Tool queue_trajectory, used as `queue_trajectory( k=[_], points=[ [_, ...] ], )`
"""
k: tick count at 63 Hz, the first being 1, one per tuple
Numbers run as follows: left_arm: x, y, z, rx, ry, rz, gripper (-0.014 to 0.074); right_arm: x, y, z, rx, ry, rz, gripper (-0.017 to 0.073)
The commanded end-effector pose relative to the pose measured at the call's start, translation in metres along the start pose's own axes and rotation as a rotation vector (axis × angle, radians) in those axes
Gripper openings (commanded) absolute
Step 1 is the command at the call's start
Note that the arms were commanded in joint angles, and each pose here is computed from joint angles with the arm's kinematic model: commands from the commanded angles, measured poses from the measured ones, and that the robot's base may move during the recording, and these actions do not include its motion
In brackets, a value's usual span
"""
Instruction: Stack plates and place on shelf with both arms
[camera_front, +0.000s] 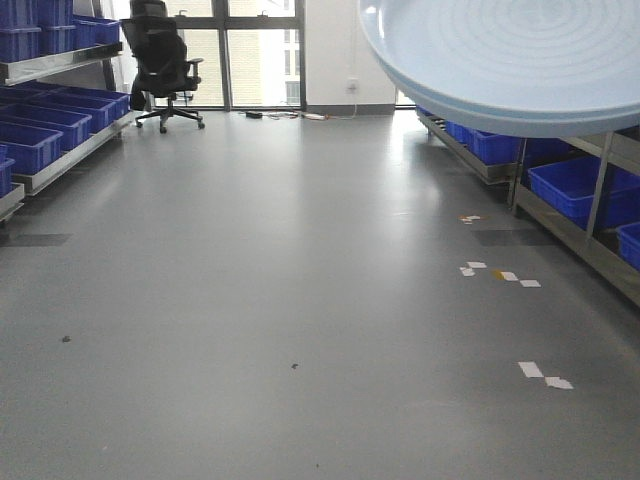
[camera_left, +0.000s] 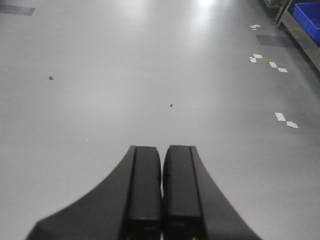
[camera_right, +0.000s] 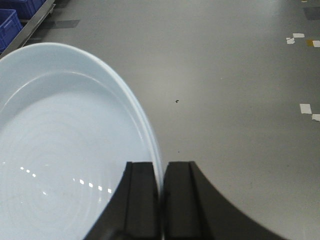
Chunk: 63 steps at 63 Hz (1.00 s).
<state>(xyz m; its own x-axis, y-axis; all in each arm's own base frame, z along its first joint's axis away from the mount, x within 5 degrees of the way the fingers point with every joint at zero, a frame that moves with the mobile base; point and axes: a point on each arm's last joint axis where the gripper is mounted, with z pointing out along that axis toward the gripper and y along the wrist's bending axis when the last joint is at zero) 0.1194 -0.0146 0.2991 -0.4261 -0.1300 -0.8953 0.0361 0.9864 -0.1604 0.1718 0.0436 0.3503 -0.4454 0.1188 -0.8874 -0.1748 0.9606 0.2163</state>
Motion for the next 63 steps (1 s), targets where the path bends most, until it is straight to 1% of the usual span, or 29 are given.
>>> queue_trajectory(
  k=[1,63],
  points=[
    [-0.0153,-0.0034,-0.0042,0.027,-0.105,-0.009,0.0091,-0.0190,0.0024,-0.0086,-0.014,-0.141,-0.002,0.0048],
    [-0.0153,-0.0034,-0.0042,0.027,-0.105,-0.009,0.0091,-0.0190,0.0024,-0.0086,-0.014,-0.141,-0.002,0.0048]
  ],
)
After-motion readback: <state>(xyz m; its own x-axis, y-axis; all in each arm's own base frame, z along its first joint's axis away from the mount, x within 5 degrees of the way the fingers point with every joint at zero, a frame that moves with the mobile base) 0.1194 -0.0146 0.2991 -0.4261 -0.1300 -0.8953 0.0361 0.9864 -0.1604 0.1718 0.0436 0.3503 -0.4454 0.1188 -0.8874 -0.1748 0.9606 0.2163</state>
